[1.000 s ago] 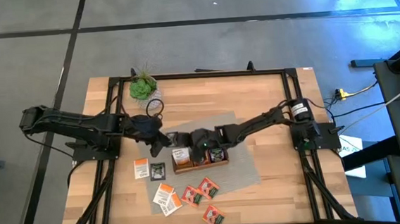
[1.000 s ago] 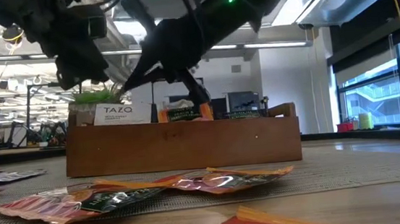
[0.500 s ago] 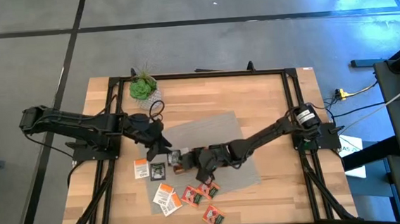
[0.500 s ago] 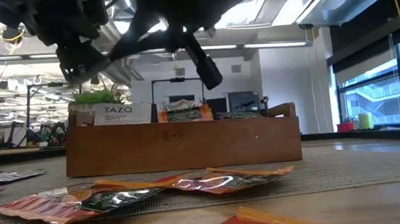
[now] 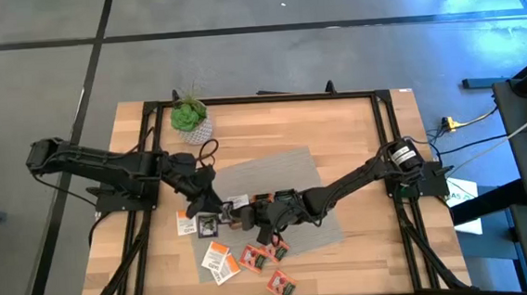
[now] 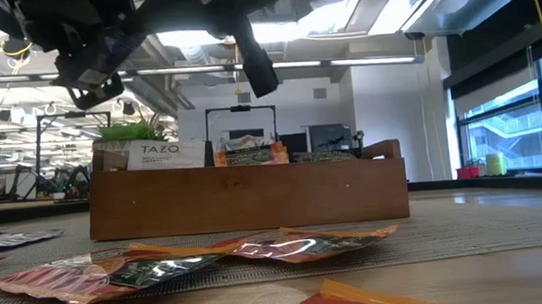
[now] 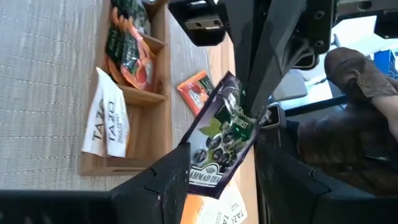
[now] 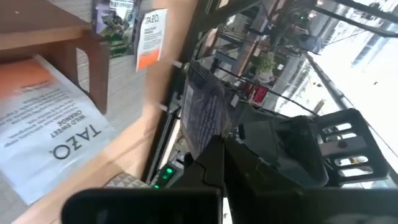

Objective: Pick & Place Tea
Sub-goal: Put the purple tea bag into the right section of the wooden organizer

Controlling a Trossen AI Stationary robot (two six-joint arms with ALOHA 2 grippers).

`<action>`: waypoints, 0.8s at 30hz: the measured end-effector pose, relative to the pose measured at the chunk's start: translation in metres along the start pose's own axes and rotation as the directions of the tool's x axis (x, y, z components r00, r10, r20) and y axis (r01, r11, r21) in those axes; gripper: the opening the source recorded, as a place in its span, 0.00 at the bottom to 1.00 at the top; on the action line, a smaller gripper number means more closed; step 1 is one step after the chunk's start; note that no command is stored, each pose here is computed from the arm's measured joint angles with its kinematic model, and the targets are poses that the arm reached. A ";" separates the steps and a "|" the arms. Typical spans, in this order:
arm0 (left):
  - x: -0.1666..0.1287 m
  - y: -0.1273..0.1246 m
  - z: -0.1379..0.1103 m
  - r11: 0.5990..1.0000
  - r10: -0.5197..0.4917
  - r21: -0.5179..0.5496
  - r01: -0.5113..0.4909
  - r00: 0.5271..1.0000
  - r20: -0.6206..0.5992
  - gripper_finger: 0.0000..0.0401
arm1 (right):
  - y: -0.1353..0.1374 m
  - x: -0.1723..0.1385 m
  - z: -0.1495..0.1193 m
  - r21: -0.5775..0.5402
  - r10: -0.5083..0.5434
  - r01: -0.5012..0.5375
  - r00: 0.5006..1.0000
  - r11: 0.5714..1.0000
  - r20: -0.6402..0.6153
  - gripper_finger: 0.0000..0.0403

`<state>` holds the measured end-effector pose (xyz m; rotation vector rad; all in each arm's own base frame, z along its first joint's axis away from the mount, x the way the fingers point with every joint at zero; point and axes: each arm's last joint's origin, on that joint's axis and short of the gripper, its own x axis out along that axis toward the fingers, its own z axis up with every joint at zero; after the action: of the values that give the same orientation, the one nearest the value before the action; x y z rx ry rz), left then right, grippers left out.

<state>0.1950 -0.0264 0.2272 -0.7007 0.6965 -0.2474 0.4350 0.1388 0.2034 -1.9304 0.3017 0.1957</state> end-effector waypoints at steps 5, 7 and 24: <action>0.000 -0.001 0.000 1.000 -0.003 0.002 0.003 1.000 -0.003 0.43 | 0.001 -0.001 0.003 -0.015 0.008 -0.008 1.000 1.000 0.015 0.01; 0.000 -0.001 0.000 1.000 -0.003 0.003 0.003 1.000 -0.003 0.44 | 0.002 -0.002 0.005 -0.025 0.020 -0.020 0.999 1.000 0.037 0.01; 0.002 -0.005 -0.005 1.000 -0.015 0.017 0.016 0.999 -0.030 0.43 | 0.004 0.001 -0.001 0.006 0.024 -0.024 0.999 1.000 0.041 0.01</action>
<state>0.1936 -0.0333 0.2267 -0.6871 0.7167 -0.2781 0.4351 0.1364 0.2000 -1.9143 0.2979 0.2499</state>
